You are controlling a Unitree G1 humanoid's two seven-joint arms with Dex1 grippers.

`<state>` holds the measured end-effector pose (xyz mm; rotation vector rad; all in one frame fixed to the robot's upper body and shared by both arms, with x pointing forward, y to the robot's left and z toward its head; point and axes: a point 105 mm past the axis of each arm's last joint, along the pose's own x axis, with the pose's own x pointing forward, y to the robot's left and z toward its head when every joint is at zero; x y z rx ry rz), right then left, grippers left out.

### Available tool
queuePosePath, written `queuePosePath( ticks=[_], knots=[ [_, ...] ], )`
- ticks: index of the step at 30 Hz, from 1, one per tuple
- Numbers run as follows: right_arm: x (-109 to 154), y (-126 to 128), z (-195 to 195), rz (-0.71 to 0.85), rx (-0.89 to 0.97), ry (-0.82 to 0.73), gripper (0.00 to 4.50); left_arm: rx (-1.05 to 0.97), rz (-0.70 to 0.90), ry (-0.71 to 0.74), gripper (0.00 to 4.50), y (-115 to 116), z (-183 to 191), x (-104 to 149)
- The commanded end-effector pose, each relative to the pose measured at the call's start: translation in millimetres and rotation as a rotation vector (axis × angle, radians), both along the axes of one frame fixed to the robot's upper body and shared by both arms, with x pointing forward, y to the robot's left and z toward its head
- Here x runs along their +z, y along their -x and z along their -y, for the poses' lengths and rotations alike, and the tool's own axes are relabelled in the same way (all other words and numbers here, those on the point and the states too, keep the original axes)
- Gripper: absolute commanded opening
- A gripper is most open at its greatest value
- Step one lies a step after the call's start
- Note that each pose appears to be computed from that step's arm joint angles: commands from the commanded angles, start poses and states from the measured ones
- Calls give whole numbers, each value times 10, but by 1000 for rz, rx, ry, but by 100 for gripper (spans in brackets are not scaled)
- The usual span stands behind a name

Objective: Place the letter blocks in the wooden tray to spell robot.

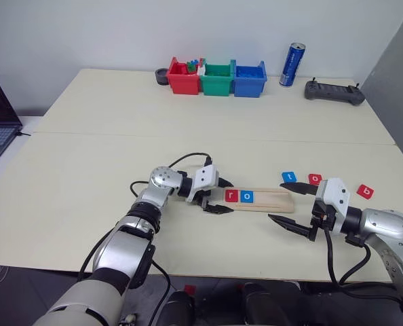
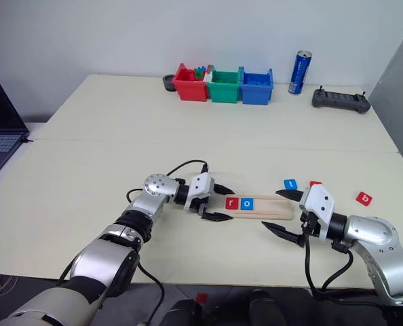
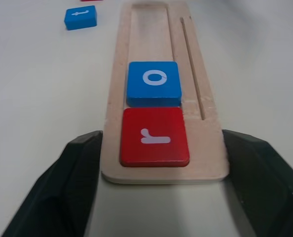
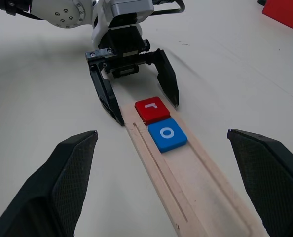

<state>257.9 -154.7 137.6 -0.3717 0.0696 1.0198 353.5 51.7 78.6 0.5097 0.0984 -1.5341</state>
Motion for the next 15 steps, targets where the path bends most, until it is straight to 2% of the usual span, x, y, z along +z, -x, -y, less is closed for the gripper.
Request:
queuePosePath(
  ticks=[1, 7, 12, 15],
  knots=[
    [70, 3, 12, 33, -2, -2, 450, -12, 12, 1, 448, -4, 11, 52],
    [66, 12, 26, 32, -7, 1, 450, -18, 20, 41, 448, 4, -28, 164],
    [118, 22, 84, 37, -48, -11, 450, -34, 67, 75, 448, 53, -168, 403],
    [119, 9, 182, 51, -118, -10, 450, -43, 82, 105, 448, 158, -241, 523]
  ],
)
